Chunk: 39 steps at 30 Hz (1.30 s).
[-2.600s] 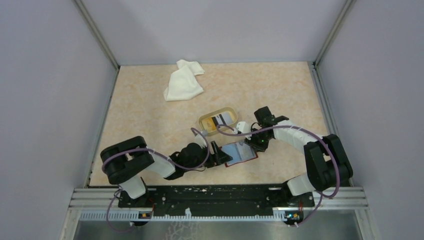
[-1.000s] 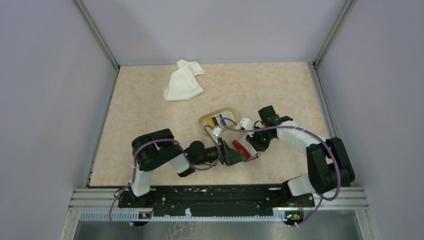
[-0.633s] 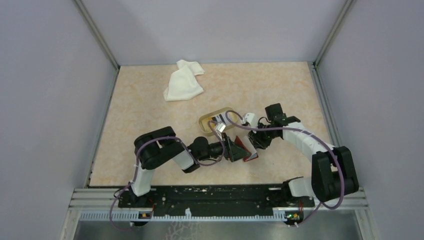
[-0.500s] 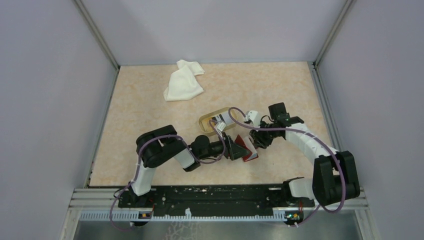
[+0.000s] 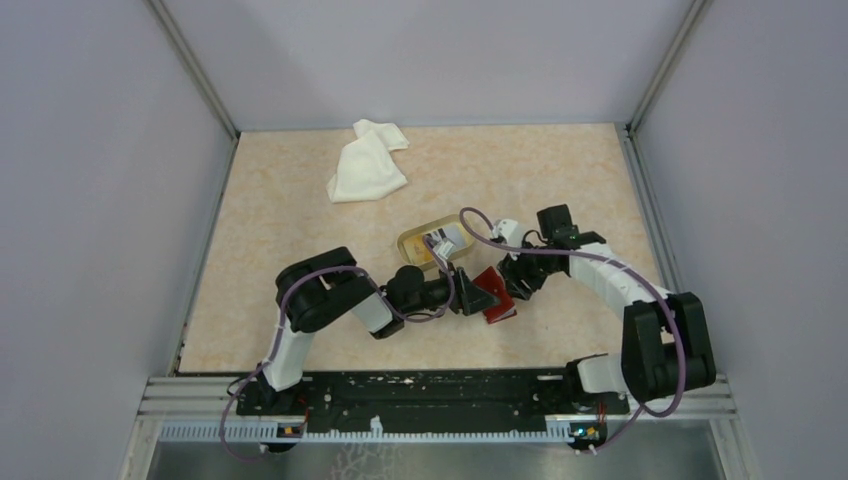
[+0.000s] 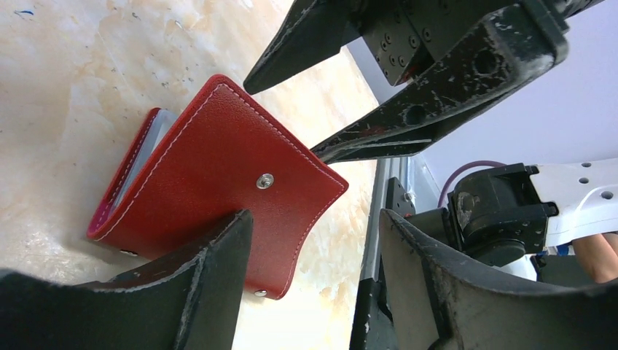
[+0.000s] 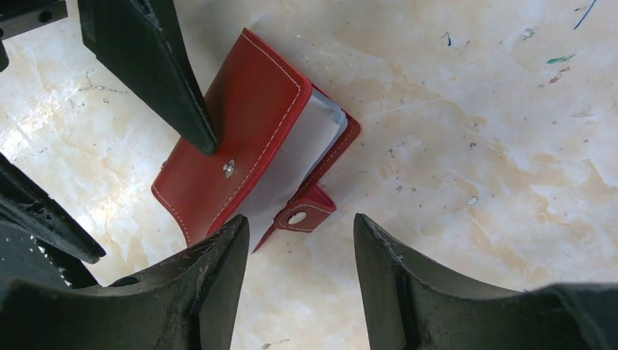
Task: Put the credit cards into the card holder
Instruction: Close the card holder at the center of the board.
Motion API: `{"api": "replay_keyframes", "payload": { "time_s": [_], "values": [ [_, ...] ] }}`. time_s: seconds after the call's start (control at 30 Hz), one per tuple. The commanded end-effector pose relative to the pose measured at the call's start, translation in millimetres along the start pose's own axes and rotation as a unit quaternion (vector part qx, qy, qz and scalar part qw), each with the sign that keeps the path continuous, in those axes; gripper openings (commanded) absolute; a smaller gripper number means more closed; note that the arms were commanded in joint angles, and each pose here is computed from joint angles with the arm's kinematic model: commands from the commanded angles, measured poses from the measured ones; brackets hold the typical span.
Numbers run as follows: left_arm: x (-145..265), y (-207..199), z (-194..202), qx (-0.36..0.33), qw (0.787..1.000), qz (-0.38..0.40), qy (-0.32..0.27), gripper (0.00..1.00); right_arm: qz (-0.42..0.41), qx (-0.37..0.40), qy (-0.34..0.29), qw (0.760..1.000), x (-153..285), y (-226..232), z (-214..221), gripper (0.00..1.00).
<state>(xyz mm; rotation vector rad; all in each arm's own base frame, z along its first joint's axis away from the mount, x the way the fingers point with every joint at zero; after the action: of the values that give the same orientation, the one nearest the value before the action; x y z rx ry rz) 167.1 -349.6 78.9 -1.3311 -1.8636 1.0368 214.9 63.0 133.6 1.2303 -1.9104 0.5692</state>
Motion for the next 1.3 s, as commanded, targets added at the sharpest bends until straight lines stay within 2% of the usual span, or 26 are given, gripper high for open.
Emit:
{"api": "replay_keyframes", "payload": {
  "time_s": [0.0, 0.23, 0.33, 0.57, 0.7, 0.83, 1.03, 1.27],
  "values": [
    [3, 4, 2, 0.002, 1.000, 0.003, 0.000, 0.69, 0.005, -0.005, -0.017, 1.000, -2, -9, -11, 0.55],
    [5, 7, 4, 0.007, 1.000, 0.001, 0.001, 0.61, 0.030, 0.008, 0.008, 0.999, -14, -7, -15, 0.54],
    [3, 8, 3, 0.008, 1.000, -0.010, 0.002, 0.58, 0.062, 0.005, 0.023, 0.998, -13, -11, -17, 0.44],
    [-6, 16, 1, 0.010, 0.996, -0.085, 0.021, 0.46, 0.103, 0.005, 0.012, 0.995, 0, -12, -22, 0.32],
    [-10, 19, -2, 0.009, 0.993, -0.118, 0.028, 0.41, 0.100, 0.002, 0.011, 0.995, 1, -11, -23, 0.12],
    [-11, 20, -2, 0.011, 0.990, -0.139, 0.035, 0.35, 0.103, 0.003, 0.006, 0.995, 4, -12, -26, 0.00],
    [-13, 23, 0, 0.021, 0.984, -0.168, 0.059, 0.24, 0.123, 0.013, -0.022, 0.992, 10, -12, -32, 0.00],
    [-12, 19, 3, 0.028, 0.983, -0.166, 0.069, 0.16, 0.103, 0.027, -0.041, 0.993, 4, -7, -40, 0.00]
  ]
}}
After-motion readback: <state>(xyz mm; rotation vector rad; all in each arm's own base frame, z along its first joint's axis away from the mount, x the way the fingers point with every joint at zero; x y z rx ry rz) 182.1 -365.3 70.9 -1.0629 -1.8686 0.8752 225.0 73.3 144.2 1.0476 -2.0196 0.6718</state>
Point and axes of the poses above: each gripper's point midway between its finger pads, its own x axis back along the fingers, its own y axis along the line the jaws close on, z = x × y, the point moved 10 cm from there along x, back along the fingers, and after that the axes turned 7 degrees about x, right-handed, at the moved point
